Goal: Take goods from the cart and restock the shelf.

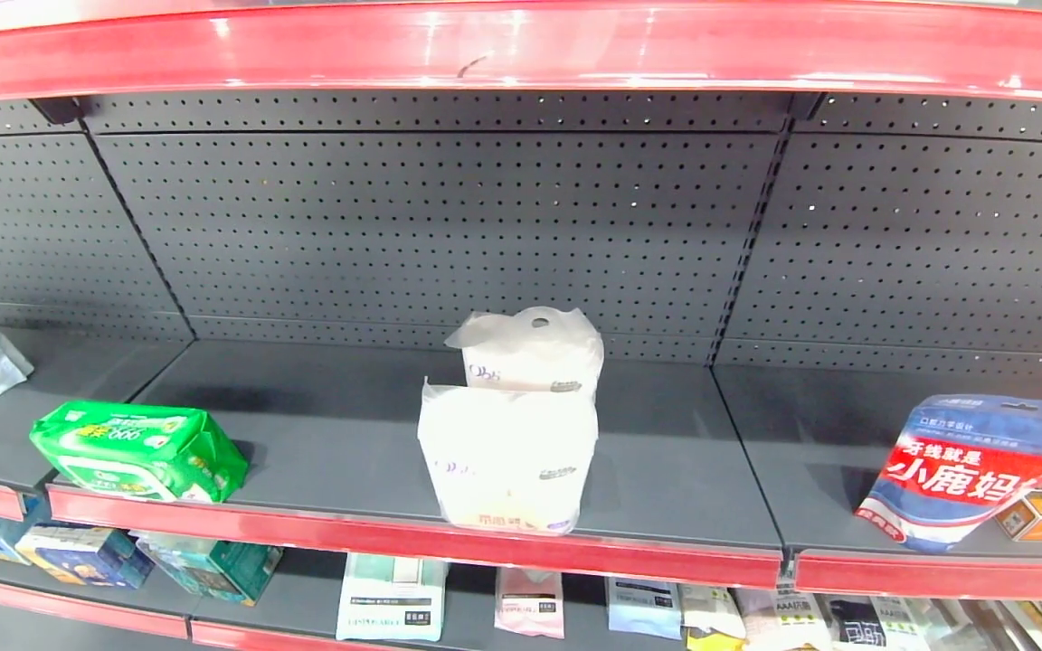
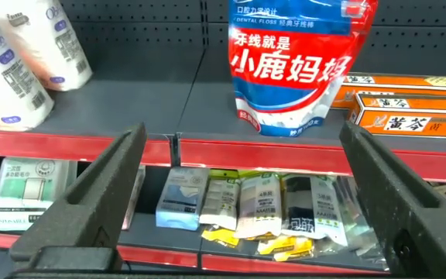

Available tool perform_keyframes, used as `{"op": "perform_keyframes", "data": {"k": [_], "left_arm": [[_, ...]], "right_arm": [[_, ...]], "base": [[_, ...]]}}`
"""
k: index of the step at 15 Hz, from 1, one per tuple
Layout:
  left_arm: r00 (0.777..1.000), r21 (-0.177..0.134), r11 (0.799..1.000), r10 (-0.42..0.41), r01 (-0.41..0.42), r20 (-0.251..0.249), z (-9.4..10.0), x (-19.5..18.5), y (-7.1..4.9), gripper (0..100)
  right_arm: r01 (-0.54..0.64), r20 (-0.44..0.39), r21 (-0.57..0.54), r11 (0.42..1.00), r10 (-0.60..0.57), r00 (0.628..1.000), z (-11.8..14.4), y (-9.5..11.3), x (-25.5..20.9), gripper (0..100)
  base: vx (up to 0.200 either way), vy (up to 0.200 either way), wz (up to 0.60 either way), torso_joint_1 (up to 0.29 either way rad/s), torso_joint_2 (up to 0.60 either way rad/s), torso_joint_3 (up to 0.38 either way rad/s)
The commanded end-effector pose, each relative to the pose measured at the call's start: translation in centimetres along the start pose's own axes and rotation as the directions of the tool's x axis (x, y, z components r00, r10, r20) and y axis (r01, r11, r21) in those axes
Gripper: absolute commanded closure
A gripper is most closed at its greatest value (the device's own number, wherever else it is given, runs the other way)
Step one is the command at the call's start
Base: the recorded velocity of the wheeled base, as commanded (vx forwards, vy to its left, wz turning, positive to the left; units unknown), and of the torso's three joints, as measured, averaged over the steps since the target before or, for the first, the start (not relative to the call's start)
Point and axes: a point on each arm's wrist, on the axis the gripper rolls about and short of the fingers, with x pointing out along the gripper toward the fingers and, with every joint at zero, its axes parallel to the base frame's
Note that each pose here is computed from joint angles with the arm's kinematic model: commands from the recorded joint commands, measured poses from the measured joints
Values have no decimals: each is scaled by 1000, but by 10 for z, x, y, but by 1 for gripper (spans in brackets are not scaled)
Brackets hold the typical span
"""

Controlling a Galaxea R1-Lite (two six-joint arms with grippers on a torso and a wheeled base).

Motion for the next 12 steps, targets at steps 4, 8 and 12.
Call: {"op": "perform_keyframes", "data": {"k": [4, 8, 12], "left_arm": [[1000, 0, 1000, 1, -1, -3, 0, 0, 0, 0], [1000, 0, 1000, 1, -1, -3, 0, 0, 0, 0], [1000, 0, 1000, 1, -1, -3, 0, 0, 0, 0]], "right_arm": [[2, 2, -1, 1000, -2, 1000, 0, 0, 0, 0], [2, 2, -3, 1000, -2, 1000, 0, 0, 0, 0], [6, 2, -7, 1000, -6, 1000, 0, 0, 0, 0]], "base": [[0, 0, 0, 0, 0, 0], [0, 0, 0, 0, 0, 0], [0, 0, 0, 0, 0, 0]]}}
